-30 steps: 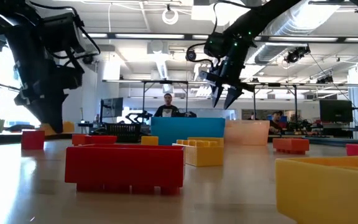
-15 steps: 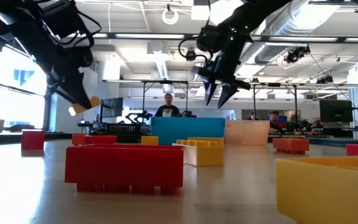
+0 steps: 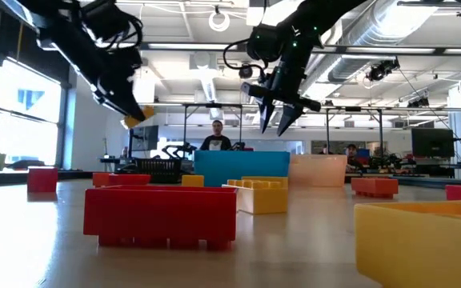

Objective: Sort & place blocks by color
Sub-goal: Put the yellow game piece into the black bin

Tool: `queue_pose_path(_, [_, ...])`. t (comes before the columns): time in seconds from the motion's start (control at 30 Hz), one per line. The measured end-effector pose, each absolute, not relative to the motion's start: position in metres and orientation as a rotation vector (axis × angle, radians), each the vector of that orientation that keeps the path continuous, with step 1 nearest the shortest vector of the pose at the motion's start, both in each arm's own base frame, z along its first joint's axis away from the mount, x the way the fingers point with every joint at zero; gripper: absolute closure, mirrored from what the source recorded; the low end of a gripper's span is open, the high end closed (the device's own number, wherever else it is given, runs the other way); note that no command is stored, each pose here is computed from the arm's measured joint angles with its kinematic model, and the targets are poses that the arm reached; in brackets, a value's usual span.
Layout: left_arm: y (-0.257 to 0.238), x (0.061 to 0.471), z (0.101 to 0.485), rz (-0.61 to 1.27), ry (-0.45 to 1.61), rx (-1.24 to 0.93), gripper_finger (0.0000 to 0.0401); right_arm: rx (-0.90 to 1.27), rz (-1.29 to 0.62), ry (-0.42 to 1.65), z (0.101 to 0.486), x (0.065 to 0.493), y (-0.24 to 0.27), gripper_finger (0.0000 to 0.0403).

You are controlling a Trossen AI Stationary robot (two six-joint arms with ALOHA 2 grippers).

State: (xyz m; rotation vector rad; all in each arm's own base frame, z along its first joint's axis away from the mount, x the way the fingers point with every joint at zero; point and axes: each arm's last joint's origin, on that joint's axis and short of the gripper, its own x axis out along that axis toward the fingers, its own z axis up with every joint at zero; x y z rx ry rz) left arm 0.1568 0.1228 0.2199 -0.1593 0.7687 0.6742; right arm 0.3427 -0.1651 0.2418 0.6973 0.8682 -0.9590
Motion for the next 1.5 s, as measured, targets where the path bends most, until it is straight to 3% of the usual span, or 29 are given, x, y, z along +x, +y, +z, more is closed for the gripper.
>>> queue_pose_path(0.6, [0.222,0.189,0.205,0.801,0.894,-0.350,0.0279,0.642,-0.951,0.910,0.242,0.325,-0.197,0.0210])
queue_pose_path(1.27, [0.248,0.210,0.186,0.837,0.944,-0.415,0.0276,0.617,-0.843,0.963,0.241,0.323,-0.199,0.0210])
queue_pose_path(1.5, [0.249,0.210,0.185,0.844,0.956,-0.401,0.0244,0.654,-0.764,1.003,0.239,0.325,-0.191,0.0210])
